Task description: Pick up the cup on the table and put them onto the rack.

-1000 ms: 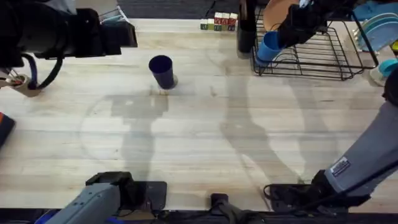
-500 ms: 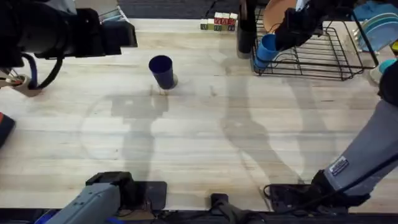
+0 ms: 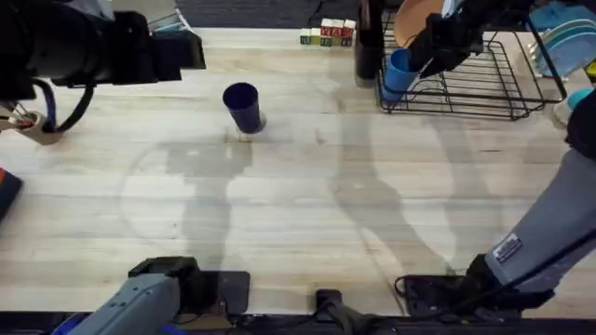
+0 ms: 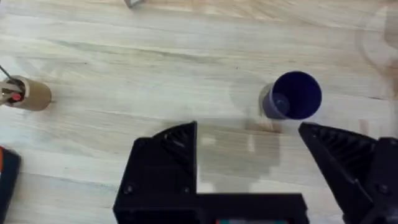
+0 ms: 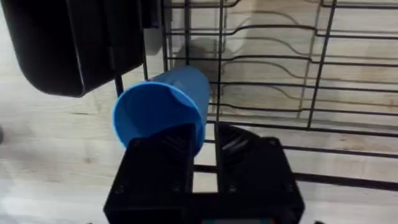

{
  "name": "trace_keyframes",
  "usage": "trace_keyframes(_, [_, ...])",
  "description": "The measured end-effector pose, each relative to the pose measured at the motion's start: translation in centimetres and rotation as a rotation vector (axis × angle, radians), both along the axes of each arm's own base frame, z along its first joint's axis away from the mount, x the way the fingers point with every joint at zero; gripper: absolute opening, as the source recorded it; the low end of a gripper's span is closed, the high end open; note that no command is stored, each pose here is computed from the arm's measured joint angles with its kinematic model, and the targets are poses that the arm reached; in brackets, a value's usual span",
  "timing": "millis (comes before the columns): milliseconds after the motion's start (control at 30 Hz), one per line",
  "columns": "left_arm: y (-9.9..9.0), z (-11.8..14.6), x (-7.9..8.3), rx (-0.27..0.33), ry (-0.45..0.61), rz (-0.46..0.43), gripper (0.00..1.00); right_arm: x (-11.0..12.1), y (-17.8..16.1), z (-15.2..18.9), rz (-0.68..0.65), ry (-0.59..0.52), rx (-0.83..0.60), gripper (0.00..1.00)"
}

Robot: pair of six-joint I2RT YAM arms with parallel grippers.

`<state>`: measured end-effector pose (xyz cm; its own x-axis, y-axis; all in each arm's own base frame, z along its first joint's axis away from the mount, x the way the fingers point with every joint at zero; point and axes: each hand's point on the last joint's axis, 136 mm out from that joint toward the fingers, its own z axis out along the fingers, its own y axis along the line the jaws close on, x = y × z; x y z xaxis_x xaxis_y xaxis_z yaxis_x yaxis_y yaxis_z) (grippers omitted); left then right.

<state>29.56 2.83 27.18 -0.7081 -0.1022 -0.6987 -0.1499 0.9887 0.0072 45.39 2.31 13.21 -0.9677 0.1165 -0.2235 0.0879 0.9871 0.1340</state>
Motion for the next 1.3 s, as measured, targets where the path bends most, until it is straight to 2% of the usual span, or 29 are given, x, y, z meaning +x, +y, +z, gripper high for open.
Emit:
trace_keyframes(100, [0.0, 0.1, 0.1, 0.000, -0.008, 0.000, 0.994, 0.0, 0.0, 0.0, 0.000, 0.001, 0.000, 0.236])
trace_keyframes(133, [0.0, 0.3, 0.2, 0.001, -0.015, 0.000, 0.994, 0.0, 0.0, 0.0, 0.000, 0.002, 0.000, 0.284])
trace_keyframes(700, [0.0, 0.2, 0.2, 0.001, -0.014, 0.000, 0.994, -0.1, 0.0, 0.7, 0.000, -0.001, 0.000, 0.331])
trace_keyframes(967, [0.0, 0.2, 0.2, 0.001, -0.014, 0.000, 0.994, 0.4, 0.0, 3.0, 0.000, -0.040, 0.000, 0.357])
trace_keyframes(1300, [0.0, 0.2, 0.2, 0.001, -0.014, 0.000, 0.993, -0.9, 0.0, 8.0, 0.051, -0.055, -0.014, 0.431])
